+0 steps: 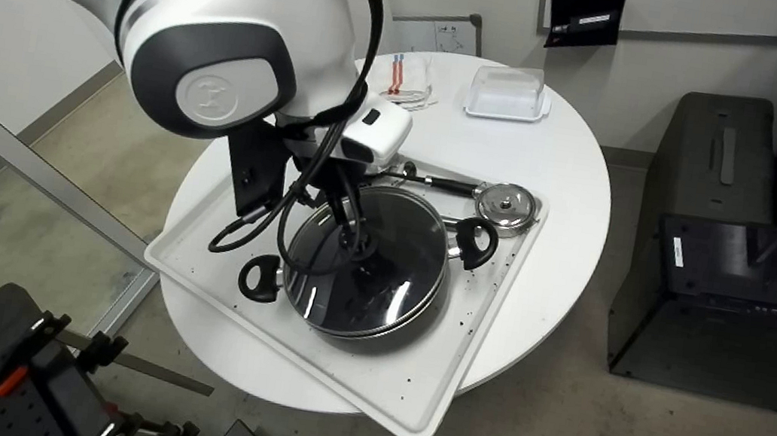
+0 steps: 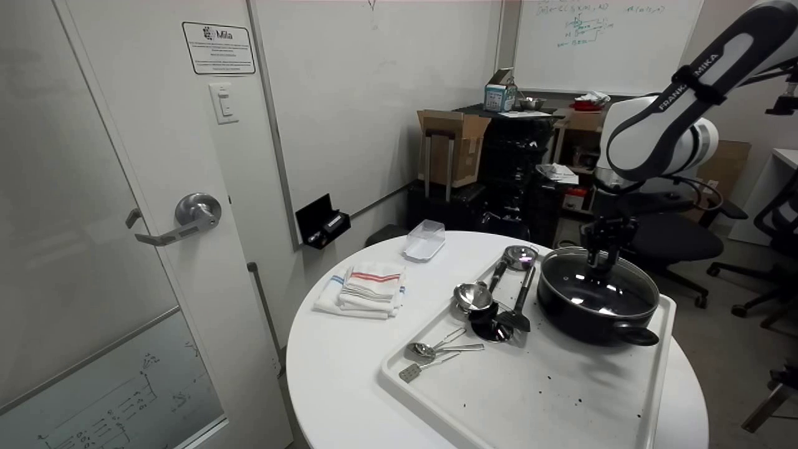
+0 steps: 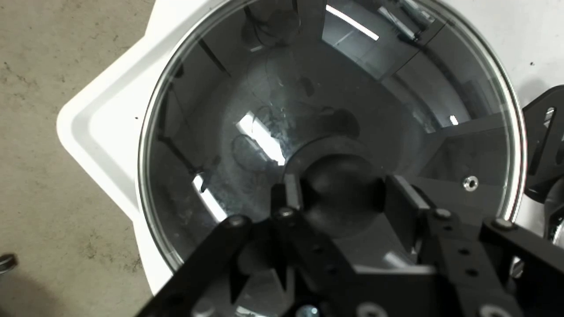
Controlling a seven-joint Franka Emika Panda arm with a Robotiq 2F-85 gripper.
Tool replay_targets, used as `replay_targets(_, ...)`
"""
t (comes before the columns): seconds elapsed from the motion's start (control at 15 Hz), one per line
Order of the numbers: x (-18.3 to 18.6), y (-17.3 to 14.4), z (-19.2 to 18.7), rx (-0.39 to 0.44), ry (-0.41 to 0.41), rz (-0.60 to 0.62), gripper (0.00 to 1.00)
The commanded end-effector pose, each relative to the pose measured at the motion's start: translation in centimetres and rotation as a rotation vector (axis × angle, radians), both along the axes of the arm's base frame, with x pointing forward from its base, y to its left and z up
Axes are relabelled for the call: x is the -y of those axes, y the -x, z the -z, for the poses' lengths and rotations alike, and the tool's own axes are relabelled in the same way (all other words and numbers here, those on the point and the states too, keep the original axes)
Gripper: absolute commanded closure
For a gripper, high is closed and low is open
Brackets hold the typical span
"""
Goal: Put the lid on the pot
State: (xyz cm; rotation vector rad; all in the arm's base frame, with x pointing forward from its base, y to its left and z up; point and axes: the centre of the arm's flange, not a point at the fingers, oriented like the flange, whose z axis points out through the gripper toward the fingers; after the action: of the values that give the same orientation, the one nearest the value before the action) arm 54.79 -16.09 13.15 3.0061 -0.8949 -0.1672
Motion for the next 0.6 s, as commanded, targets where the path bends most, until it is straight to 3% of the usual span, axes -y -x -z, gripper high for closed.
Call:
replay_targets(0.0,-0.43,0.48,-1.11,0.011,-0.009,0.011,0.75)
replay_targets(0.53,-0.54,0.59,-0.52,0.000,-0.014,0.012,0.75)
